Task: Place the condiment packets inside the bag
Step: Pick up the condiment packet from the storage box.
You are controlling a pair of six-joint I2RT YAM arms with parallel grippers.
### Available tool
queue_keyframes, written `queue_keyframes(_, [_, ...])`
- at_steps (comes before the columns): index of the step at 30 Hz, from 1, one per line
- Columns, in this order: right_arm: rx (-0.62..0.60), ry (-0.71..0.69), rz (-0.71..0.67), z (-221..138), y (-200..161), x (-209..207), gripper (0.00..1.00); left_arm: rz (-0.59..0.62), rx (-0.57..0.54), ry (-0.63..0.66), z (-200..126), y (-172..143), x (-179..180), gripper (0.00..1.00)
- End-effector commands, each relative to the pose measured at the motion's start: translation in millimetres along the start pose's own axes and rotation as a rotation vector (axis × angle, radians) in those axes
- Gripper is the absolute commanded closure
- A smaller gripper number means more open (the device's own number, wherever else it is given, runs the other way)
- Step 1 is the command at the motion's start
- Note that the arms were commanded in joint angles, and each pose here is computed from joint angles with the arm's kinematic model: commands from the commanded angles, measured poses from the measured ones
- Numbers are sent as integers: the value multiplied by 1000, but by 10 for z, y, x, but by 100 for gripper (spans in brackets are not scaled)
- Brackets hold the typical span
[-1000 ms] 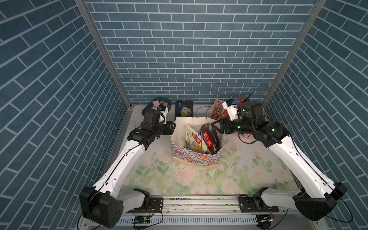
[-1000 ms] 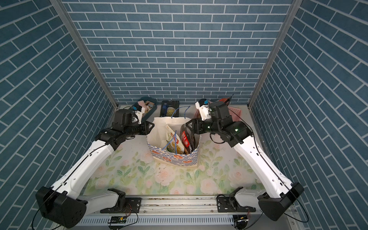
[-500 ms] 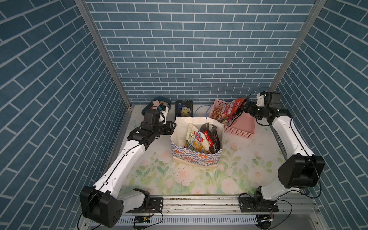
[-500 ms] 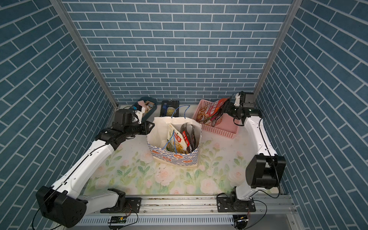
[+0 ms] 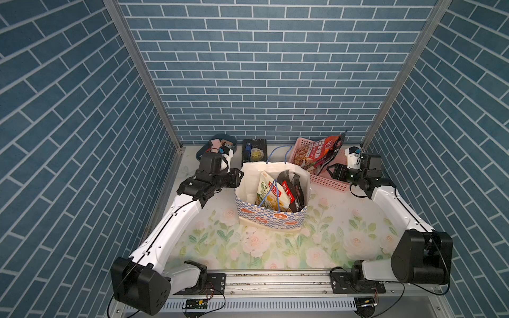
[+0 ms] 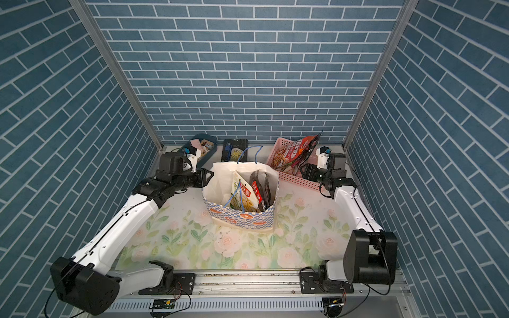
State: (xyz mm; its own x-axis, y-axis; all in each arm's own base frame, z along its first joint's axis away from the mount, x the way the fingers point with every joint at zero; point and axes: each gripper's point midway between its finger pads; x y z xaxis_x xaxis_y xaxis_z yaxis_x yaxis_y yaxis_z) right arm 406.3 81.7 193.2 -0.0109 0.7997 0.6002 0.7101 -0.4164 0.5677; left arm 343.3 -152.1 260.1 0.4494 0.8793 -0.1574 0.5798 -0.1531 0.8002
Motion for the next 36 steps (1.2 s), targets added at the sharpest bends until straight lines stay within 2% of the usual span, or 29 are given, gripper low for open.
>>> queue_keyframes(1, [-48, 0, -83, 184, 82, -15, 34, 2, 28, 19, 52, -85, 57, 59])
queue_keyframes(7, [-100, -43, -92, 426, 242, 5, 35, -3, 26, 17, 68, -68, 57, 59])
queue_keyframes(12, [-166, -123, -49, 514, 390, -151, 38, -5, 29, 16, 79, -60, 59, 59])
queue_keyframes(23, [-247, -181, 11, 662, 605, -292, 41, 1, 30, 27, 58, -47, 72, 59])
queue_keyframes(36, [-291, -326, 99, 883, 789, -555, 47, 2, 38, 29, 74, -48, 79, 59])
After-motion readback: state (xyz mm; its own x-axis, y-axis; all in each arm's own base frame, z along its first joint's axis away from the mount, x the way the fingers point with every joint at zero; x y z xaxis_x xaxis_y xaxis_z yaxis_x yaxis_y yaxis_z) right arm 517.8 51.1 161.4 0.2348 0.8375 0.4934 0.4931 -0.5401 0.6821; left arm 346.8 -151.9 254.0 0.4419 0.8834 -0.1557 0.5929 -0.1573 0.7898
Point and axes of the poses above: each gripper's point midway between its finger pads, its own z axis out along the fingers, its own x axis along the line the jaws close on, y = z × x, and after that the axes turned 15 degrees about z, right-handed
